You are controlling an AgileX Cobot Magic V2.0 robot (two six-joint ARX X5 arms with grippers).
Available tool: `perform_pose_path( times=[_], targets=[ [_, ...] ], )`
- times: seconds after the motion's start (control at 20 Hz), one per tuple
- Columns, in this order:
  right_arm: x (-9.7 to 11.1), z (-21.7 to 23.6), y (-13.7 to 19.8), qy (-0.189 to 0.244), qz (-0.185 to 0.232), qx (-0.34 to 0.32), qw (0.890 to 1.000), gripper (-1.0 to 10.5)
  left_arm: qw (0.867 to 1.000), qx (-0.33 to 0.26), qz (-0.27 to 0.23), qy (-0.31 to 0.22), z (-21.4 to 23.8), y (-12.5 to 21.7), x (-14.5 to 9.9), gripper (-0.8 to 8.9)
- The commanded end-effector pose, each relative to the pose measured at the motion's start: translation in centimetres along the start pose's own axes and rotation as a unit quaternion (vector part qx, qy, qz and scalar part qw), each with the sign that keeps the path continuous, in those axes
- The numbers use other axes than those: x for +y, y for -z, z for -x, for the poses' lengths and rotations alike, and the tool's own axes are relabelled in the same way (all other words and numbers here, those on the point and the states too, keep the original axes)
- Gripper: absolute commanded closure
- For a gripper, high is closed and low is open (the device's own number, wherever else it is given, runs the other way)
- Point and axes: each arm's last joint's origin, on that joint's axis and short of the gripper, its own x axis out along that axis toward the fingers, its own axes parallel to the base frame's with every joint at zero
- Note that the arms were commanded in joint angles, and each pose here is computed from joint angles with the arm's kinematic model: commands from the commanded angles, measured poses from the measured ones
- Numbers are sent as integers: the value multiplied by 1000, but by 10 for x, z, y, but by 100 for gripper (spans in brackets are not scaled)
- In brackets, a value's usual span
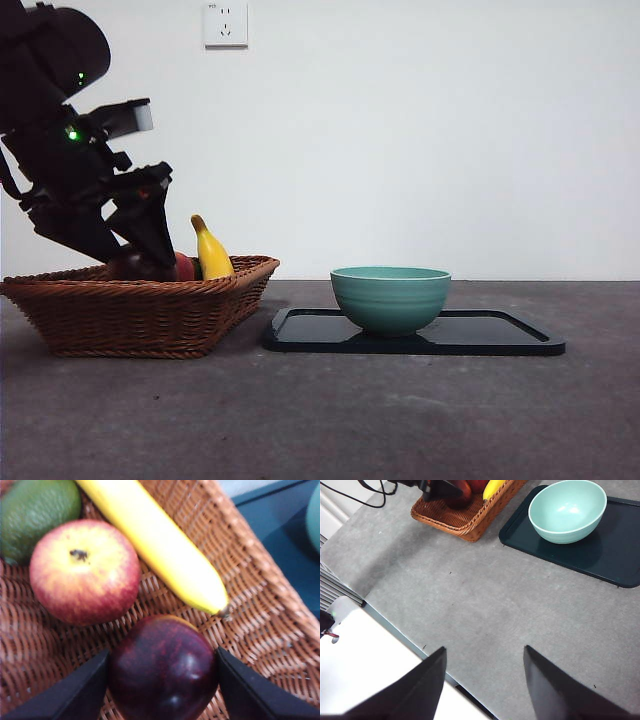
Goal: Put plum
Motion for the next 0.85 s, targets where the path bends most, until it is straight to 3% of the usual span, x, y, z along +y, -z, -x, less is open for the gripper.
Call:
perform_pose_path(
  times=[0.05, 0.35, 0.55, 0.85],
  targets=[
    [1, 1, -2, -3, 6, -5, 1000, 701, 1000, 6, -6, 0, -11, 2, 2, 537],
    [1, 1, -3, -3, 7, -7, 1000, 701, 1000, 26, -3, 4, -21, 7, 3, 528],
    [1, 1, -4, -4, 10, -12, 1000, 701, 1000, 25, 0, 4, -21, 7, 3, 342],
    [1, 1, -4, -4, 10, -12, 1000, 701, 1000, 11, 9, 1, -11, 1, 2, 343]
  ],
)
